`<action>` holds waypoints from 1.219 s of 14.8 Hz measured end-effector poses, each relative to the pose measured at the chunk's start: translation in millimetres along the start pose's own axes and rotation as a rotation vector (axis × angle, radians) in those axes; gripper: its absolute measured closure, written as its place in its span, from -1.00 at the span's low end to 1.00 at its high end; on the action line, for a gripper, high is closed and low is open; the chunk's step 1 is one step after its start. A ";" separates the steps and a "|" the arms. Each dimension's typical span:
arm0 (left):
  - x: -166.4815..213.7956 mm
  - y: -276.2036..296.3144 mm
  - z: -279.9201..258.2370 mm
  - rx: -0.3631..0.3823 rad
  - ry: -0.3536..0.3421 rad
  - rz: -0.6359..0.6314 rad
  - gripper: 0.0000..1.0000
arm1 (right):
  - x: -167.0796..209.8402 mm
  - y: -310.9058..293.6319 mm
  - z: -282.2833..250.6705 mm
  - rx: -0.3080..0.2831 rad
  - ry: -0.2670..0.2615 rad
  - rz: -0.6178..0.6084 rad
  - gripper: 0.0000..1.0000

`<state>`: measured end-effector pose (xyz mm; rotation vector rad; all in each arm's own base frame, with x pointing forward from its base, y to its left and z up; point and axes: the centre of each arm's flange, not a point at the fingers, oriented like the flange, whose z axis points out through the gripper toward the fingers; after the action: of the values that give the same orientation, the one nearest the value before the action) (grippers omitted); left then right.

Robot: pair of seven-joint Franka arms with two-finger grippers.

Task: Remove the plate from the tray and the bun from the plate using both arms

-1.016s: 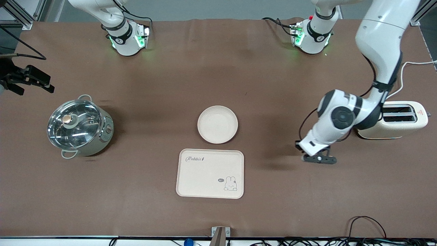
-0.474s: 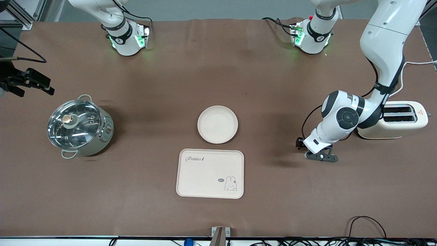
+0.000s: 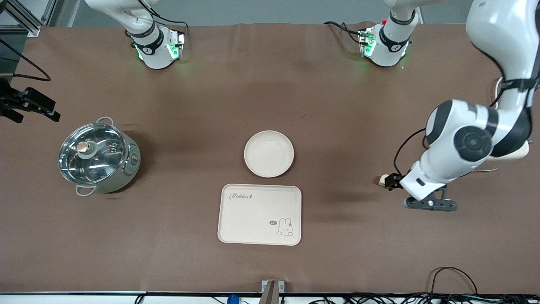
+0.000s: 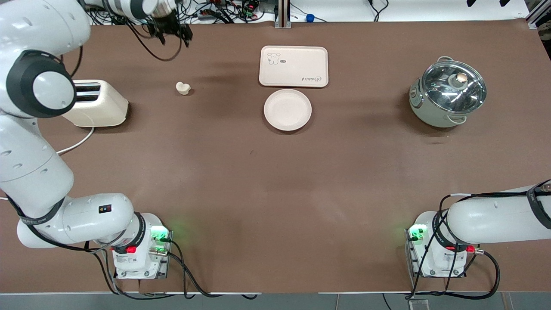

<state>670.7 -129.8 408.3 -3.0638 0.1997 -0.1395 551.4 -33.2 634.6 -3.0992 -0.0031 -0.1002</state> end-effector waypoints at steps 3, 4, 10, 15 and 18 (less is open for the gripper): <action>-10.0 -2.7 -73.7 0.021 0.049 0.032 -1.00 | 0.0 0.1 -2.3 0.000 0.005 -0.001 -1.00; -13.2 -6.3 -98.7 -0.004 0.056 0.011 -1.00 | -0.1 0.0 -2.4 0.000 0.005 -0.001 -1.00; -69.7 -96.6 -212.5 -0.138 -0.029 -0.064 -1.00 | 0.4 -7.1 -5.0 0.000 0.010 -0.028 -1.00; -108.3 -102.1 -254.9 -0.139 -0.025 -0.072 -1.00 | 0.9 -16.3 -7.1 0.001 0.014 -0.046 -1.00; -108.0 -100.9 -249.5 -0.116 -0.036 -0.068 -1.00 | -0.2 -16.2 -6.2 0.001 0.004 -0.046 -1.00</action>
<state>553.2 -31.1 654.4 -3.1874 0.1053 -0.0789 550.8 -17.3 641.4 -3.0985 -0.0746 -0.1081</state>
